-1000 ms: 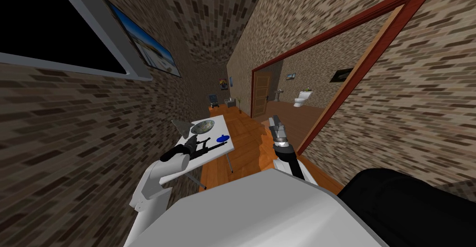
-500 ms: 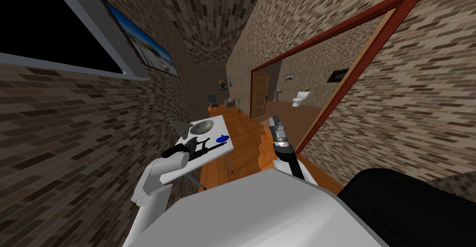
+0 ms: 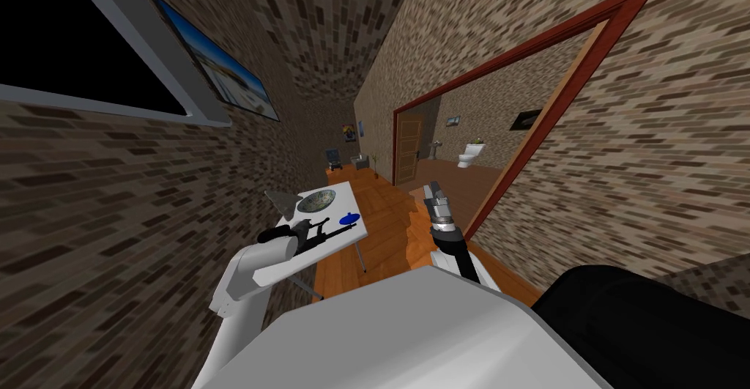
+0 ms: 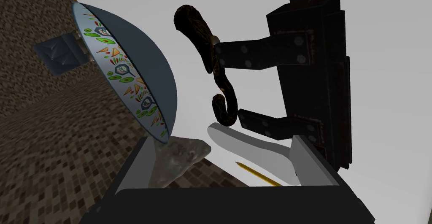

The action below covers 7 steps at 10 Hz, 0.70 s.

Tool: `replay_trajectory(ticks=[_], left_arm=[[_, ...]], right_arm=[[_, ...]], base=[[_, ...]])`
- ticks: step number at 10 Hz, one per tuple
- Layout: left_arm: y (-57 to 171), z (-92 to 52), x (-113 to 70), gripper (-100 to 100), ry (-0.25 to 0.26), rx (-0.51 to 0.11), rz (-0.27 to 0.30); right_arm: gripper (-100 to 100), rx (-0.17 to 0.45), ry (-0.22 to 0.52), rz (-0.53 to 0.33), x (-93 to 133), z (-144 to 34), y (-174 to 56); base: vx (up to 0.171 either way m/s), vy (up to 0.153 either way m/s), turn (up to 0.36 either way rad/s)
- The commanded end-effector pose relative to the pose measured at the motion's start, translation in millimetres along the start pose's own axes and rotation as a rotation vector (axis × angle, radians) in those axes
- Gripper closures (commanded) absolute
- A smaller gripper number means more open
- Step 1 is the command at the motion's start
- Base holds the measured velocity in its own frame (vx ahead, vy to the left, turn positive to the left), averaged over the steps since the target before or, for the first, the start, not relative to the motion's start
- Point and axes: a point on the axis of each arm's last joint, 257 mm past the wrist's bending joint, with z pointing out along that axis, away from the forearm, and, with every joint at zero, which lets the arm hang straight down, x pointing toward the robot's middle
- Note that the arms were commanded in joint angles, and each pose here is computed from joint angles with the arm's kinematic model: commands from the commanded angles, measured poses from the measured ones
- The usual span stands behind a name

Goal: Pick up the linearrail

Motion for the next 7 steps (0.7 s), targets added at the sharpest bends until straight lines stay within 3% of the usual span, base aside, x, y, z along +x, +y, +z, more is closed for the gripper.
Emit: replay_trajectory(ticks=[1,7], left_arm=[[10,1.1,1.4,-100,0.007,-0.047,-0.002],[37,3.7,4.7,-100,0.034,-0.2,-0.017]], right_arm=[[0,0.0,0.0,0.0,0,0.0,0],[0,0.0,0.0,0.0,0,0.0,0]], base=[[-0.005,0.001,-0.028],[0.0,-0.002,-0.04]])
